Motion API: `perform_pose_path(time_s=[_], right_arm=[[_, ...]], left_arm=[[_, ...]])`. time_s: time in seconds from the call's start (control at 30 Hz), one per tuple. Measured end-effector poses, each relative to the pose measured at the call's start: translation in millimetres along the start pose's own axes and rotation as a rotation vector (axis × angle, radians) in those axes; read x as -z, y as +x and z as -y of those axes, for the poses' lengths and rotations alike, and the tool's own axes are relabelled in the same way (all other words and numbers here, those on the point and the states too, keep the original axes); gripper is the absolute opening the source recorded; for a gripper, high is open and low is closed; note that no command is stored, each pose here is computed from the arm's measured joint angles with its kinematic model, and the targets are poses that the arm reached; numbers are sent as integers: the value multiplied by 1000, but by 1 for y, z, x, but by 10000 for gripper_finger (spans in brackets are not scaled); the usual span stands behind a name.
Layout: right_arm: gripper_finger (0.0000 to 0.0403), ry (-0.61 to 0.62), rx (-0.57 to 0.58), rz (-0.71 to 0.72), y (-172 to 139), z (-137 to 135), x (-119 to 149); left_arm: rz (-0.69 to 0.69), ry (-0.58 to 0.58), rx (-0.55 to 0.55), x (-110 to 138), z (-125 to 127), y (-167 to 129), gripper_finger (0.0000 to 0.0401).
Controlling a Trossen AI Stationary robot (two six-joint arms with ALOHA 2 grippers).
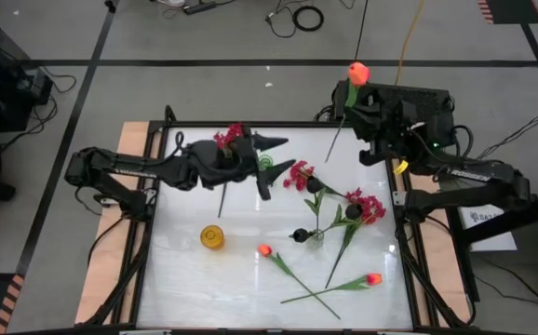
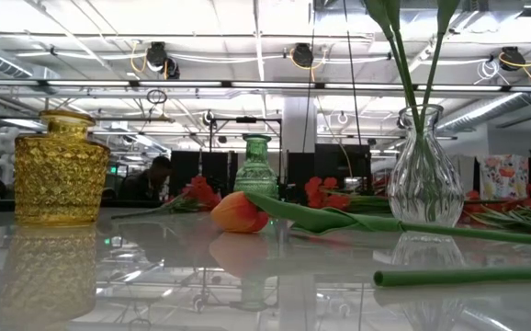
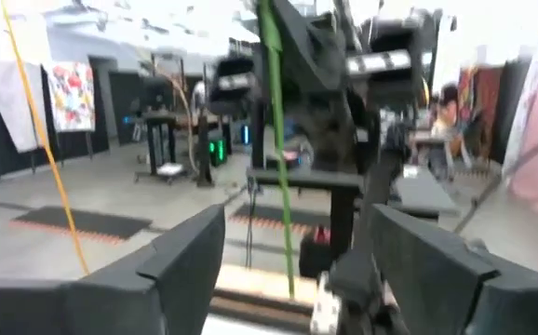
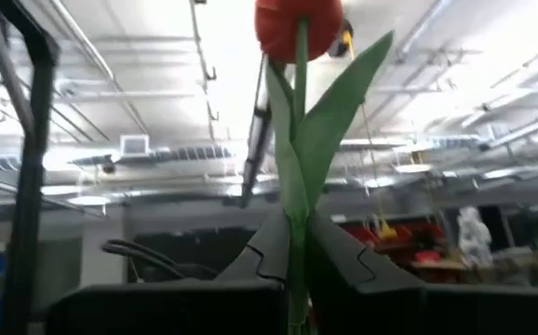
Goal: Sort flowers into vase by color
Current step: Put the top orange flower into the green vase
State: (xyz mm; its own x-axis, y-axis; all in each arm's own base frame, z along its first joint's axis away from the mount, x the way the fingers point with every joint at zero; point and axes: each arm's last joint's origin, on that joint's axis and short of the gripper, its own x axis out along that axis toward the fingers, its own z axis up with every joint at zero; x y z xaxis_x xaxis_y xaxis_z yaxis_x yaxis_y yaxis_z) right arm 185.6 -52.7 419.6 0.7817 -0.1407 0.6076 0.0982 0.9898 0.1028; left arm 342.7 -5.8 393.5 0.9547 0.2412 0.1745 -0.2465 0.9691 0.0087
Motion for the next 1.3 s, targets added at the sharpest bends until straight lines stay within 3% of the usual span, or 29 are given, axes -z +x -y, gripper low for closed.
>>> perform_pose_path(time_s=[0.2, 0.47, 0.63, 1.07, 1.3], right_arm=[[13, 9, -60, 6, 16, -5, 1], [13, -2, -97, -66, 56, -11, 5], [13, 15, -184, -94, 70, -17, 15], [13, 33, -200, -84, 76, -21, 18], [13, 15, -197, -78, 76, -21, 17]], left_arm=[[93, -12, 119, -20, -3, 5, 282], [3, 62, 134, -39, -3, 11, 246], [-28, 74, 37, -37, -8, 11, 230], [-22, 76, 213, -28, -15, 21, 228], [-42, 74, 207, -21, -19, 25, 228]])
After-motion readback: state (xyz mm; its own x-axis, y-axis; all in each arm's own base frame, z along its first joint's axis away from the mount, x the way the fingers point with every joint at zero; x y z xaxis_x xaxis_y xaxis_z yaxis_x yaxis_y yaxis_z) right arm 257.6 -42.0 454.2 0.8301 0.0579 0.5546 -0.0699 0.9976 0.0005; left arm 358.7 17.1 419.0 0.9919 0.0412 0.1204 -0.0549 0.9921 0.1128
